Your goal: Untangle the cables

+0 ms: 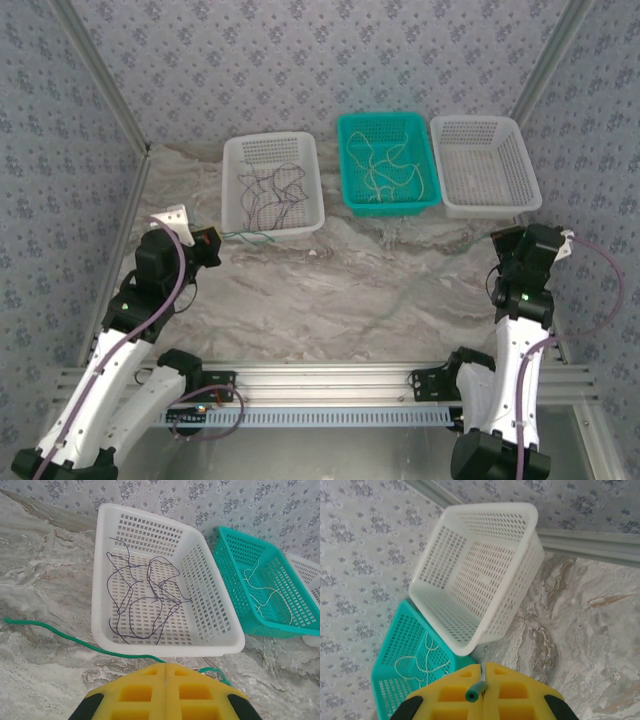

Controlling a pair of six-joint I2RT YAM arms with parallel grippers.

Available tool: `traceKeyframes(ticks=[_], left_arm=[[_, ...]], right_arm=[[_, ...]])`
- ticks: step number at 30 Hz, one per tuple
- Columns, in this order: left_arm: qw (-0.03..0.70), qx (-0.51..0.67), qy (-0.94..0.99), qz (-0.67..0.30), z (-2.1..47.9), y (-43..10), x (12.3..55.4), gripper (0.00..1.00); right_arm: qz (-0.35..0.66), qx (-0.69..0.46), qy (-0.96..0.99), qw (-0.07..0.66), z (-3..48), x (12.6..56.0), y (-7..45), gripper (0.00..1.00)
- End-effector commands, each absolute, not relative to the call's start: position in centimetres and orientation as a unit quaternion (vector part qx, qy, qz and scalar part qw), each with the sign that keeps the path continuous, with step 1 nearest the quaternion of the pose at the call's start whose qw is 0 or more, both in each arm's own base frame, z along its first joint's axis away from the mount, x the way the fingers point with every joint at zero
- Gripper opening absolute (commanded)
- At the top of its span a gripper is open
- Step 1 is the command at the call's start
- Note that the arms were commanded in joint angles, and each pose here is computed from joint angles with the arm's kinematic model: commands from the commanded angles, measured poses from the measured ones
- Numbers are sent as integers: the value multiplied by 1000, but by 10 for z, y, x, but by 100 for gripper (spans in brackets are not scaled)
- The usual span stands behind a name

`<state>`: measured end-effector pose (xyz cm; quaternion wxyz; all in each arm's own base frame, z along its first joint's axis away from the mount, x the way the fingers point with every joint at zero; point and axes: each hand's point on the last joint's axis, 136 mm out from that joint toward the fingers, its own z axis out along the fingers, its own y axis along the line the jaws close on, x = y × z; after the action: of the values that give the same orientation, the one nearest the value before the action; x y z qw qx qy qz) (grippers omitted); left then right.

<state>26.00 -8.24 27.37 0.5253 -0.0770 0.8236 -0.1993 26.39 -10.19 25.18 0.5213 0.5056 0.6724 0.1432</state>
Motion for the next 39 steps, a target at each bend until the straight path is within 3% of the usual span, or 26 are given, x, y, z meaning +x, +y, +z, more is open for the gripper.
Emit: traceKeyframes(ticks=[1,7,11,14,23,35,39], left_arm=[[529,-80,821,-200,274,-80,260,0],[524,-11,800,-292,284,-120,259,0],[499,58,767,-400,298,-166,253,0],[481,112,760,-422,297,-197,245,0],[433,276,748,-419,278,-297,214,0],[462,320,712,-421,305,-312,211,0],[468,312,704,-433,306,-316,213,0]], right_arm=[[139,516,665,522,251,258,-106,0],[202,463,682,529,271,272,-82,0],[245,410,685,551,301,278,-63,0],[252,377,685,570,327,276,-51,0],[149,318,666,658,398,266,-48,0],[21,208,608,766,547,361,-39,0],[-80,137,580,799,585,401,-24,0]])
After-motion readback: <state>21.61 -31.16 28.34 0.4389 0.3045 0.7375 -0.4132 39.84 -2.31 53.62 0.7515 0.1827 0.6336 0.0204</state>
